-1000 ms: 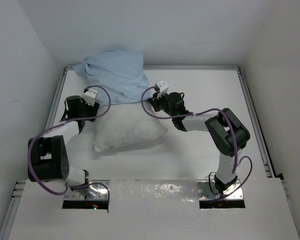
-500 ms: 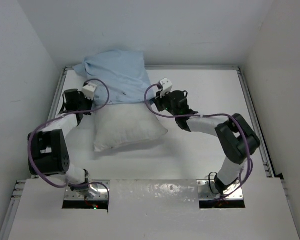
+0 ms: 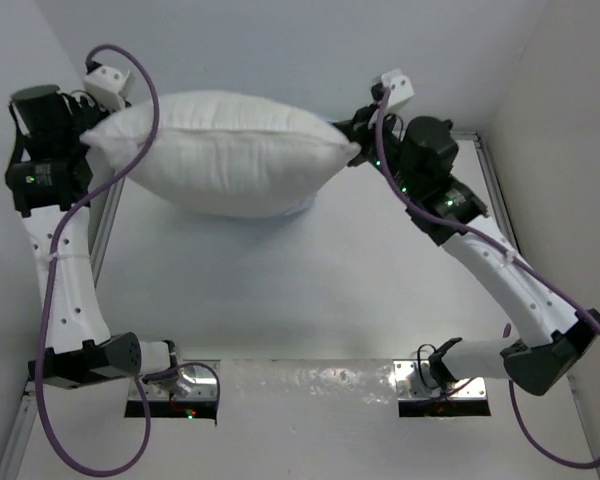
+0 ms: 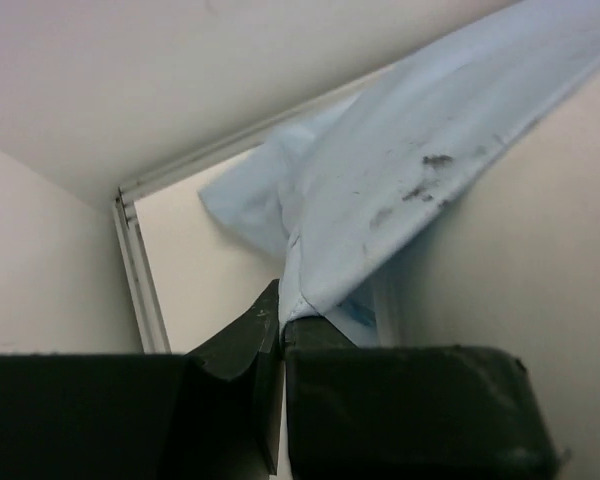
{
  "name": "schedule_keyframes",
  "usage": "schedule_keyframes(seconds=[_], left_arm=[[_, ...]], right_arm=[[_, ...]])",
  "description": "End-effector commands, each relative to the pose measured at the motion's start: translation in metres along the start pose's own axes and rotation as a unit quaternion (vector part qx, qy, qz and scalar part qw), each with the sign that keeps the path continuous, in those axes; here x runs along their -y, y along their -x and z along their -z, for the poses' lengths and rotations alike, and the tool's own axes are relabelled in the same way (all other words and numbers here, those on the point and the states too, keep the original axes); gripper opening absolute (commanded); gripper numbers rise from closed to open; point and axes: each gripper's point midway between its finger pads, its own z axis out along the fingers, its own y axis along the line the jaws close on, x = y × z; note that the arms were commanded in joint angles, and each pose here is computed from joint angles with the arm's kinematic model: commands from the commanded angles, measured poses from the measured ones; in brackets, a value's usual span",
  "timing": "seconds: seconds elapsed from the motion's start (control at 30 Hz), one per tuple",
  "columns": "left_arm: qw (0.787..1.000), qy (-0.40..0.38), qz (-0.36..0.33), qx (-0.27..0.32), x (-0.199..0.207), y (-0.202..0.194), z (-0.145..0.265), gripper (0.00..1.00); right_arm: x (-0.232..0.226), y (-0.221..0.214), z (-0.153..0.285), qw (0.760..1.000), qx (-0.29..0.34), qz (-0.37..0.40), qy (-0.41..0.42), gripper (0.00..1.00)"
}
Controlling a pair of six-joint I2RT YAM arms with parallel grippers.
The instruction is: Put the pillow into the pillowcase
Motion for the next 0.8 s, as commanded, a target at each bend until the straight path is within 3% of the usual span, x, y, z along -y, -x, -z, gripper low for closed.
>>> schedule_keyframes(seconds=[0.0,0.03,0.1,0.2,0.27,0.3,0.33,0.37,0.43,0.47,0.5,0.53,0.57,0.63,0.67,0.7,0.73,0.77], left_arm=[[0.998,0.0,-0.026,0.055,0.009,0.069,0.055,0.0],[0.991,0.037,-0.058,0.117,0.004,0.116,0.087,0.0],[0.976,0.102,-0.066,0.182,-0.015,0.159,0.11,0.0],[0.954,0.156,-0.057,0.249,-0.028,0.197,0.137,0.0],[0.965,0.132,-0.023,0.227,-0.028,0.18,0.114,0.0],[0.97,0.109,-0.011,0.216,-0.023,0.169,0.1,0.0],[0.987,0.051,0.033,0.152,-0.016,0.119,0.049,0.0],[0.99,0.032,0.056,0.125,-0.015,0.098,0.029,0.0],[0.991,0.001,0.135,-0.017,-0.029,0.027,-0.039,0.0],[0.994,0.016,0.097,0.046,-0.033,0.077,-0.013,0.0],[0.992,0.005,0.125,0.0,-0.043,0.063,-0.035,0.0],[0.988,0.043,0.066,0.13,-0.046,0.149,0.024,0.0],[0.978,0.08,0.033,0.191,-0.056,0.182,0.043,0.0],[0.97,0.107,0.022,0.215,-0.046,0.176,0.071,0.0],[0.932,0.147,-0.031,0.329,-0.026,0.214,0.141,0.0],[0.957,0.129,0.004,0.262,-0.034,0.157,0.086,0.0],[0.966,0.112,0.01,0.235,-0.031,0.138,0.072,0.0],[0.987,0.044,0.052,0.148,-0.018,0.091,0.03,0.0]], right_arm=[[0.011,0.112,0.034,0.995,0.078,-0.01,-0.054,0.0],[0.014,0.122,0.038,0.995,0.077,-0.006,-0.066,0.0],[0.02,0.169,0.045,0.988,0.12,0.005,-0.092,0.0],[0.014,0.192,0.046,0.989,0.127,-0.003,-0.08,0.0],[0.007,0.184,0.047,0.991,0.119,-0.012,-0.061,0.0],[0.012,0.144,0.044,0.994,0.084,-0.014,-0.069,0.0],[0.02,0.136,0.039,0.991,0.099,-0.015,-0.085,0.0],[0.03,0.11,0.03,0.991,0.075,-0.009,-0.107,0.0],[0.034,0.133,0.019,0.991,0.053,0.013,-0.12,0.0],[0.036,0.085,-0.002,0.993,-0.023,0.019,-0.114,0.0],[0.032,0.109,-0.003,0.994,-0.012,0.02,-0.108,0.0],[0.018,0.195,0.027,0.992,0.083,0.01,-0.092,0.0],[0.012,0.223,0.033,0.989,0.123,0.006,-0.08,0.0],[0.005,0.256,0.055,0.98,0.189,-0.004,-0.066,0.0],[0.003,0.28,0.11,0.969,0.24,-0.007,-0.066,0.0],[0.016,0.213,0.073,0.977,0.199,-0.005,-0.084,0.0],[0.023,0.191,0.077,0.978,0.186,-0.005,-0.099,0.0],[0.033,0.16,0.069,0.981,0.153,-0.006,-0.12,0.0]])
